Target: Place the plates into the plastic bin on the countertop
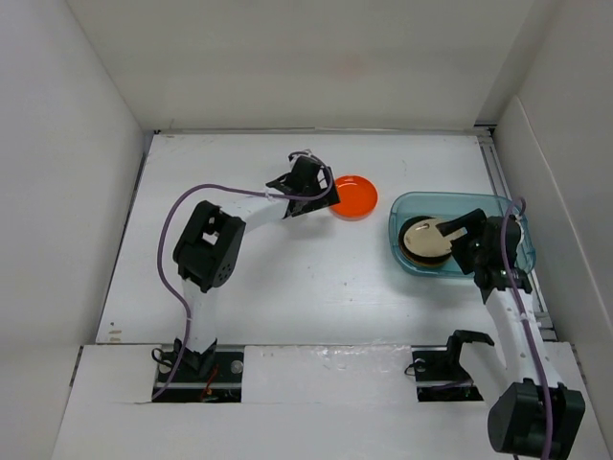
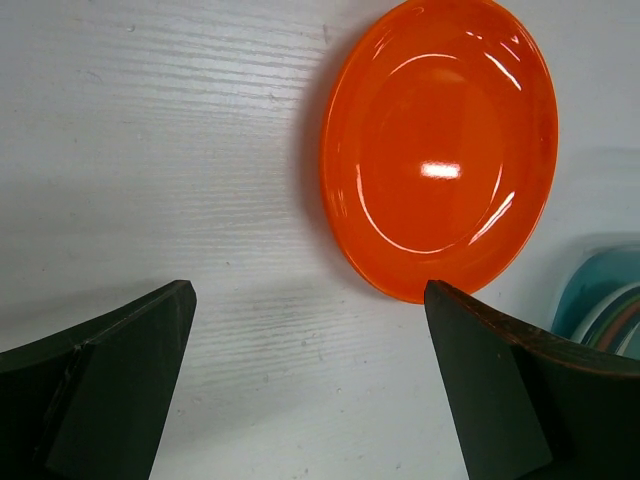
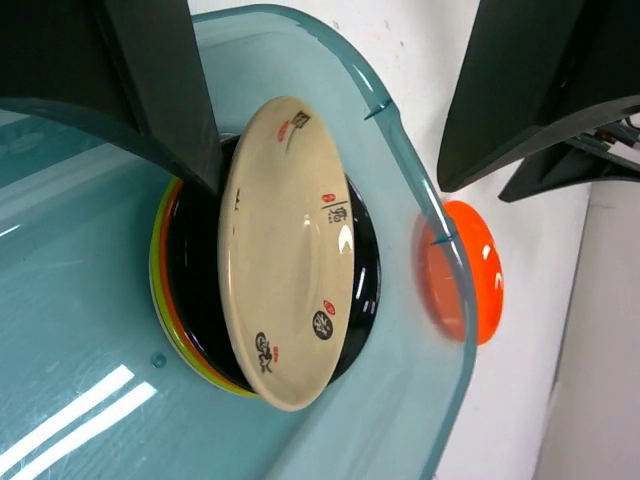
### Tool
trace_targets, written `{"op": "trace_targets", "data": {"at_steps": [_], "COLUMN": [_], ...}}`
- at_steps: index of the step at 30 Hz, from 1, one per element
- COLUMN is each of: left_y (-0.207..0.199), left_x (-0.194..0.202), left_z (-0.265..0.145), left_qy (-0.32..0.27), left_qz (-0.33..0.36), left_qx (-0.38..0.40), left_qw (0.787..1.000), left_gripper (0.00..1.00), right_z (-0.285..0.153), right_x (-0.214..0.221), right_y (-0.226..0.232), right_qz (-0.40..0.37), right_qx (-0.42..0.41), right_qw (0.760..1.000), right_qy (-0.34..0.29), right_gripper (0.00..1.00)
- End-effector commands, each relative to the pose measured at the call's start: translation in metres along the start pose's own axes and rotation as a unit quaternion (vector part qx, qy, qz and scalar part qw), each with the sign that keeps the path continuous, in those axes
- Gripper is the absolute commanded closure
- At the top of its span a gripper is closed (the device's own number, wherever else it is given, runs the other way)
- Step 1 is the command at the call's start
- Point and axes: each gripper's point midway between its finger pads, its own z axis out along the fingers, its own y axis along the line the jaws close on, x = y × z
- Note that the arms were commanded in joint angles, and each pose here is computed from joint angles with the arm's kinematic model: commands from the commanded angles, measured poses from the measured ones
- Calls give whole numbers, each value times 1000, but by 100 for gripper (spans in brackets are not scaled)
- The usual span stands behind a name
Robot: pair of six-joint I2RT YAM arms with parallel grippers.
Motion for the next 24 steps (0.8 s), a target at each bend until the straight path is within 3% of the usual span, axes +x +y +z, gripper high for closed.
{"op": "trace_targets", "data": {"at_steps": [1,10,17,21,22,24], "left_y": [-17,-12,-5,-6,1,3], "left_x": [-17,-16,-21,-19,-19,-14], "left_z": [-6,11,32,44,48,51], "left_qy": [-21,-7,0,12,14,22], "left_qz": [6,13,6,-3,-11,-11], "left_qx": [18,-7,-16,-8,-15,-13], "left_qw": [1000,1000,1000,1000,1000,1000], "left_gripper": [0,0,0,14,23,31], "right_z": [-14,-32,-60,-73,-76,-82], "right_x": [-16,-22,-20,-15,-14,-15], "right_y": [25,23,53,69,71,74], "right_qz": [-15,-29,-32,-43,-44,-51], "right_qx": [-45,-9,-88,-127,-134,-142], "right_qw": [999,999,995,991,990,989], "right_qy": [-25,-21,-16,-1,1,1], "right_gripper": [6,0,0,0,0,0]}}
